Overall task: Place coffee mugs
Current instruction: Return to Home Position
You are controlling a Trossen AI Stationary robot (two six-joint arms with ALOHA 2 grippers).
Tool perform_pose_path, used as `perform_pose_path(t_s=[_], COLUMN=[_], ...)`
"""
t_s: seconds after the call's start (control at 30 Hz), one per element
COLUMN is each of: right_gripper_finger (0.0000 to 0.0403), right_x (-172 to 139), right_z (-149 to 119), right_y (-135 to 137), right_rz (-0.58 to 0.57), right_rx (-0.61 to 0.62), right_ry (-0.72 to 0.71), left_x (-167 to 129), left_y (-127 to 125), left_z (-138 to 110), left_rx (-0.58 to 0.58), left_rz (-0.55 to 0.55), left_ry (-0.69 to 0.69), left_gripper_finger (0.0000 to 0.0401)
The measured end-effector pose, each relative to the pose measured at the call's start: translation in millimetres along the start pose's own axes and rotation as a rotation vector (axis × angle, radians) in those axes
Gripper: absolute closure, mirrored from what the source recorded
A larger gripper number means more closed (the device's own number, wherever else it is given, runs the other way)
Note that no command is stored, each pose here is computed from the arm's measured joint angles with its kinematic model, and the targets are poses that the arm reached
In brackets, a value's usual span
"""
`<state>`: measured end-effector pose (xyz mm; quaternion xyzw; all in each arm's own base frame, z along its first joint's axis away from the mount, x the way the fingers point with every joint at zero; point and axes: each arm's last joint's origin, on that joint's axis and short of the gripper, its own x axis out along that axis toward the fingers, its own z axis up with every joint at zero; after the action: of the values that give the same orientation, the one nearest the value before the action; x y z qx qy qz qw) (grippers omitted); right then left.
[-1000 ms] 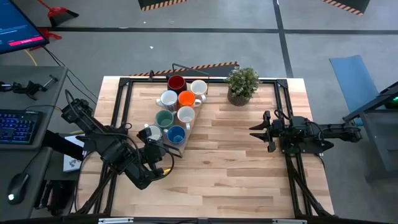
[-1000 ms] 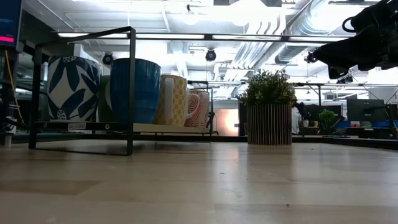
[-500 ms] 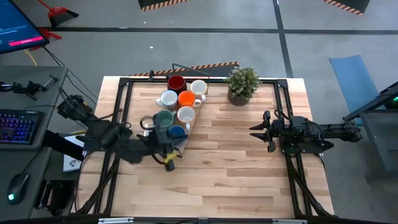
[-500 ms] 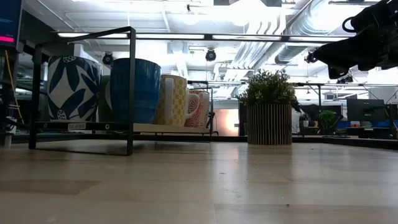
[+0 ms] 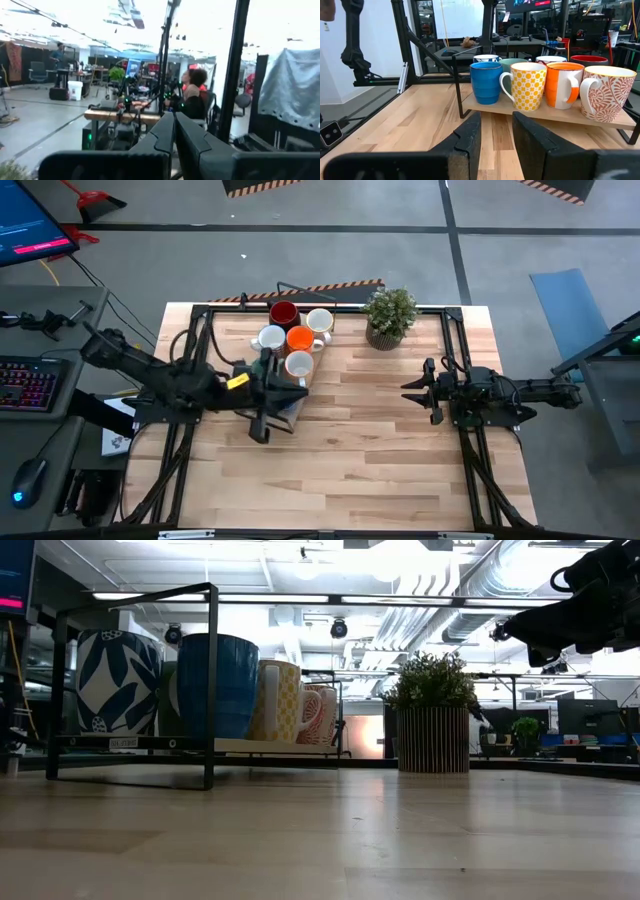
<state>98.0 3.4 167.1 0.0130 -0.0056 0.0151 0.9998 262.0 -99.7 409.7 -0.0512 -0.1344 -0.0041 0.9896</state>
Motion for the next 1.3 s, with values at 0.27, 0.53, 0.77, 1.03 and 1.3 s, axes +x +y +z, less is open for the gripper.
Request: perform_pose_path(t_s=[0.27, 0.53, 0.77, 1.03, 1.3], right_gripper_finger=[0.0308, 0.0308, 0.0308, 0.0308, 0.0308], right_x=[0, 0, 0, 0, 0], right_z=[0, 0, 0, 0, 0], right_y=[0, 0, 0, 0, 0], right_rz=[0.000, 0.000, 0.000, 0.000, 0.000], right_rx=[0.000, 0.000, 0.000, 0.000, 0.000], right_ry=[0.000, 0.000, 0.000, 0.000, 0.000], left_x=[-31, -76, -120, -169, -198], left_y=[31, 68, 90, 108, 114], left_z=[-15, -23, -40, -83, -103], left_rx=[0.012, 0.015, 0.018, -0.057, -0.066], left_rz=[0.072, 0.166, 0.230, 0.279, 0.282], left_ry=[-0.022, -0.081, -0.113, -0.132, -0.196], left_gripper_finger=[0.0394, 0.0394, 0.0394, 0.0394, 0.0394])
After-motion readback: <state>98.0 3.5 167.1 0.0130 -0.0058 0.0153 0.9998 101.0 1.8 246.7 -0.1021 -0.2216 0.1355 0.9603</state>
